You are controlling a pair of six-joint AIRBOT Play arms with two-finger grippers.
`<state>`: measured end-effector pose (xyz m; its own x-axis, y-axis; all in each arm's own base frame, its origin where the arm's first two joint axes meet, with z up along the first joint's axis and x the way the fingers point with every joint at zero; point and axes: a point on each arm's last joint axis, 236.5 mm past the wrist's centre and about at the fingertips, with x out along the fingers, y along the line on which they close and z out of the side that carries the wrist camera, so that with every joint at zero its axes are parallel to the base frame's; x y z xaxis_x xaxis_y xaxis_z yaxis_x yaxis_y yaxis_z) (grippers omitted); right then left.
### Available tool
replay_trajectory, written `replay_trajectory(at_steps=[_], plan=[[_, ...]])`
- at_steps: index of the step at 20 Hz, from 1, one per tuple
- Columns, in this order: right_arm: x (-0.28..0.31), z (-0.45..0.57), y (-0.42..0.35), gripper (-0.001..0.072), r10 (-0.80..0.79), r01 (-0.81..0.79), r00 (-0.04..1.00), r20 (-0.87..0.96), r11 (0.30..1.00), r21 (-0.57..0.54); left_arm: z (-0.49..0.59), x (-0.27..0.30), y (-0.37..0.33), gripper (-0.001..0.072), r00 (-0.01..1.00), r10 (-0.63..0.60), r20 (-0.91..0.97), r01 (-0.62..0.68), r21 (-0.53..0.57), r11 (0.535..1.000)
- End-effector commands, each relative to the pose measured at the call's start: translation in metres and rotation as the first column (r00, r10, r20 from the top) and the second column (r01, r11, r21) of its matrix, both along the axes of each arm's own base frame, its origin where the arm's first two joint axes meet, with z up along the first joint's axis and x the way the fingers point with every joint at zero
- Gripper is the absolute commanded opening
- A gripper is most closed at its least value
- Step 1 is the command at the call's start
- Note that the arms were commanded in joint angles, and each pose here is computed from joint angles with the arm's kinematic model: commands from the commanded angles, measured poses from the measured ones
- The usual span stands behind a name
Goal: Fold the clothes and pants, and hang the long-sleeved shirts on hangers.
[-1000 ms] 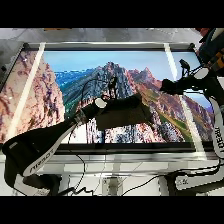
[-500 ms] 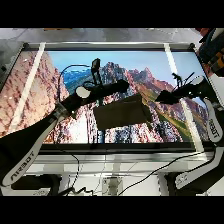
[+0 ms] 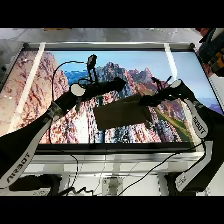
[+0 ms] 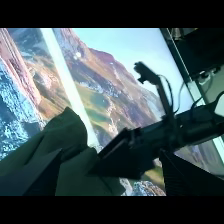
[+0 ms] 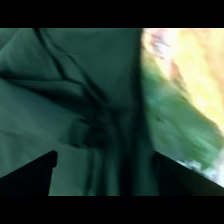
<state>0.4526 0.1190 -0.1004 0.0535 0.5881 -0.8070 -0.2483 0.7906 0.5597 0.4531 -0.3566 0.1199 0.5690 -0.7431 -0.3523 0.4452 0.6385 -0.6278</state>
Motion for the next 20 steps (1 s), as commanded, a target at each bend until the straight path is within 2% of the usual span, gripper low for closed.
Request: replay_trajectory(at_steps=[1,2,3,4,5,6,8,10,11,12,14,15,17,20], plan=[[-0.013,-0.010,0.025,0.0689,0.095,-0.095,0.995,-0.008,0.994,-0.056,0.000,-0.001,0.000,0.0714,1.000,-0.008,-0.001,0.008,0.004,1.000],[-0.018,-0.010,0.034,0.0681,0.123,-0.124,0.992,-0.010,0.991,-0.054,0.000,-0.001,0.000,0.0714,1.000,-0.008,-0.001,0.008,0.004,1.000],[-0.021,-0.010,0.043,0.0642,0.157,-0.156,0.988,0.000,0.986,-0.055,0.000,-0.001,0.001,0.0714,1.000,-0.006,-0.001,0.006,0.004,1.000],[-0.024,-0.010,0.053,0.0551,0.185,-0.185,0.983,0.009,0.981,-0.056,-0.001,0.000,0.002,0.0714,1.000,-0.006,0.004,0.006,0.012,1.000],[-0.026,-0.010,0.062,0.0512,0.212,-0.211,0.977,0.022,0.976,-0.059,-0.004,0.001,0.004,0.0714,1.000,-0.011,0.017,0.010,0.038,0.999],[-0.026,-0.011,0.071,0.0373,0.230,-0.227,0.973,0.038,0.972,-0.065,-0.008,0.001,0.007,0.0713,0.999,-0.021,0.038,0.018,0.080,0.997],[-0.023,-0.011,0.084,0.0021,0.241,-0.236,0.968,0.070,0.969,-0.077,-0.020,0.000,0.016,0.0712,0.996,-0.061,0.063,0.050,0.174,0.984],[-0.015,-0.004,0.087,0.0013,0.230,-0.221,0.967,0.110,0.972,-0.086,-0.032,-0.004,0.037,0.0698,0.992,-0.117,0.054,0.097,0.280,0.955],[-0.008,0.003,0.083,0.0013,0.207,-0.196,0.969,0.133,0.976,-0.094,-0.038,-0.008,0.054,0.0583,0.988,-0.151,0.034,0.130,0.343,0.930],[0.002,0.015,0.074,0.0013,0.165,-0.150,0.973,0.161,0.984,-0.100,-0.045,-0.015,0.075,0.0421,0.983,-0.183,0.001,0.166,0.412,0.896],[0.022,0.042,0.041,0.0013,0.053,-0.027,0.975,0.214,0.992,-0.123,-0.060,-0.033,0.130,0.0137,0.970,-0.219,-0.102,0.238,0.549,0.801],[0.030,0.057,0.018,0.0013,-0.004,0.037,0.972,0.234,0.990,-0.139,-0.064,-0.043,0.160,0.0019,0.964,-0.214,-0.159,0.266,0.601,0.753],[0.038,0.086,-0.046,0.0013,-0.147,0.199,0.953,0.264,0.963,-0.182,-0.063,-0.064,0.214,0.0016,0.952,-0.170,-0.253,0.298,0.659,0.690],[0.019,0.125,-0.156,0.0013,-0.388,0.450,0.884,0.262,0.858,-0.246,-0.045,-0.095,0.258,0.0016,0.936,-0.111,-0.334,0.315,0.651,0.691]])
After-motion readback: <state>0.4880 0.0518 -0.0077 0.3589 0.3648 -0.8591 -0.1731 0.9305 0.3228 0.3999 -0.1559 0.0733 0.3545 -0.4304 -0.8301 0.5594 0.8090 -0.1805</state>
